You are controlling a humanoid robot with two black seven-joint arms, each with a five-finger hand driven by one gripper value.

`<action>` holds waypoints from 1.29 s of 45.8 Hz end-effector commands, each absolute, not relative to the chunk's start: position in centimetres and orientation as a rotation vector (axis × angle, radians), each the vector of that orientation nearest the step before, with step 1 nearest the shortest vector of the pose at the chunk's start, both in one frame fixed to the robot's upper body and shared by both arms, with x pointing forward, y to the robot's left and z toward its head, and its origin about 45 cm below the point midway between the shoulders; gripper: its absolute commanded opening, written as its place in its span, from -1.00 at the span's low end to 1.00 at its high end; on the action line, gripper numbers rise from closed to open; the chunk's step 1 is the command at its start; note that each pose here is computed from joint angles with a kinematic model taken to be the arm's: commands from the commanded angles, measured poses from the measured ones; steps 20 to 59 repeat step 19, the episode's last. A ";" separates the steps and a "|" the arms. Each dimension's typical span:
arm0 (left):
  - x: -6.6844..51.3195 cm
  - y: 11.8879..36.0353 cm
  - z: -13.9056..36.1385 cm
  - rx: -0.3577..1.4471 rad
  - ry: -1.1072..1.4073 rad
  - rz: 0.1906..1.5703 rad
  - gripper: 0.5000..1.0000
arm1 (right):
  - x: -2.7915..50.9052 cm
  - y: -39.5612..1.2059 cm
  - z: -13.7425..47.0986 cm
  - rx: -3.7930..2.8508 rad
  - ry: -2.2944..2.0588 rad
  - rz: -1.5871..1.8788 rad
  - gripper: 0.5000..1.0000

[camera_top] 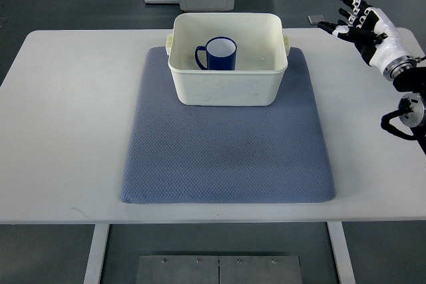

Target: Place cup in box with right hand

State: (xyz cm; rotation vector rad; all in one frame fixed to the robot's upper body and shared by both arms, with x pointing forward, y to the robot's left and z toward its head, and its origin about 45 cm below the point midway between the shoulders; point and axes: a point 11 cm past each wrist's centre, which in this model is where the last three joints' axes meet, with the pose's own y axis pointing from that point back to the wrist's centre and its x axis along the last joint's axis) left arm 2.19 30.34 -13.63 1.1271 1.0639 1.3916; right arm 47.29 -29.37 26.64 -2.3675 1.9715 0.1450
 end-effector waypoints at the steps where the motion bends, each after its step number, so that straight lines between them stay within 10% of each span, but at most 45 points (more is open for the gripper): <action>1: 2.2 30.3 -13.6 1.127 1.065 1.390 1.00 | 47.3 -30.2 25.6 -2.333 2.013 0.185 1.00; 59: 2.2 30.3 -13.6 1.127 1.065 1.390 1.00 | 46.4 -29.2 21.5 -2.290 2.038 0.352 1.00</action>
